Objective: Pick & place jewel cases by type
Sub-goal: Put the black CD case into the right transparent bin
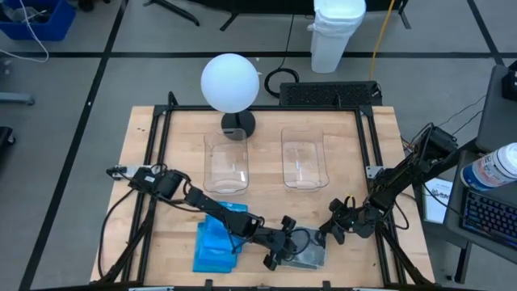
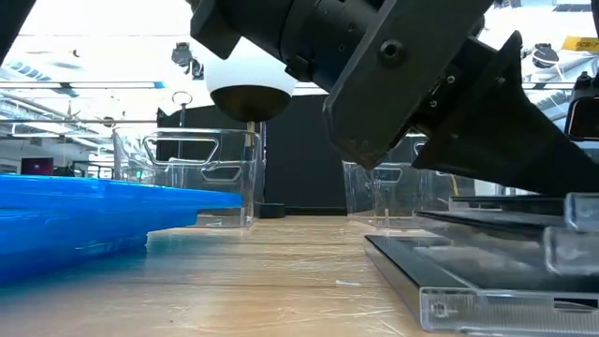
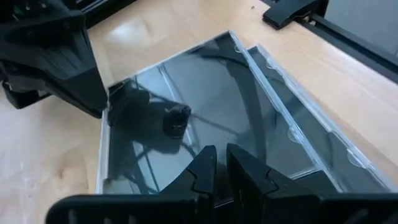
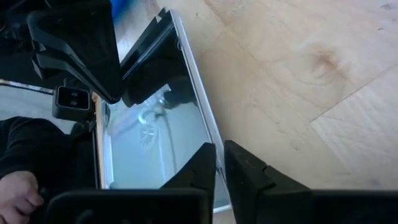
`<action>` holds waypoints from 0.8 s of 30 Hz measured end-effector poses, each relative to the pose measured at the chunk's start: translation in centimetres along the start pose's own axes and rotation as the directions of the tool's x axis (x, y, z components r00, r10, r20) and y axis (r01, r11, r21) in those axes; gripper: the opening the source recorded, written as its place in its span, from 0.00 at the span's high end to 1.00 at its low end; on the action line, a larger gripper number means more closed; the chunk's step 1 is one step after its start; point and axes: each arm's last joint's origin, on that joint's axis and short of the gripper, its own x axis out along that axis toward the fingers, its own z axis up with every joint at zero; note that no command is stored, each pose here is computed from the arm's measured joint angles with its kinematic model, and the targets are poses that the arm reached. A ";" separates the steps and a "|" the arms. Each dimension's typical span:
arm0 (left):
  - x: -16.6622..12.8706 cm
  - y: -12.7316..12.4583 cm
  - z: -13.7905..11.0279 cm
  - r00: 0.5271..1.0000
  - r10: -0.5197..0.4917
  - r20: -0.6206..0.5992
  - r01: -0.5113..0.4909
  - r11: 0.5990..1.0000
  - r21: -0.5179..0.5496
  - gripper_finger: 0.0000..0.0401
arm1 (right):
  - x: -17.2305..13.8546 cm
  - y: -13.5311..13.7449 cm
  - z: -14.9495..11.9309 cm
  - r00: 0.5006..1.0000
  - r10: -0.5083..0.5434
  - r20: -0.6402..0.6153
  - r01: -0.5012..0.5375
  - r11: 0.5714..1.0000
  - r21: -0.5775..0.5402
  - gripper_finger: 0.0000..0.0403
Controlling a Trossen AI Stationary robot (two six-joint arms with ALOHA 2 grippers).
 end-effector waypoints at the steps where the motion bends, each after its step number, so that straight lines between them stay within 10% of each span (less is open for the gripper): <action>1: 0.0 0.0 0.0 1.000 0.001 0.005 -0.001 1.000 0.000 0.88 | 0.0 0.0 0.0 1.000 0.001 0.000 -0.001 1.000 -0.004 0.97; 9: 0.0 0.1 0.0 1.000 0.002 0.008 -0.002 1.000 -0.001 0.88 | 0.0 0.0 0.0 1.000 0.002 -0.001 -0.002 0.999 -0.032 0.97; 24: 0.0 0.8 -1.0 0.996 -0.037 -0.081 0.031 0.997 -0.076 0.88 | -1.5 2.2 1.3 0.981 0.179 0.070 -0.175 0.983 -0.057 0.68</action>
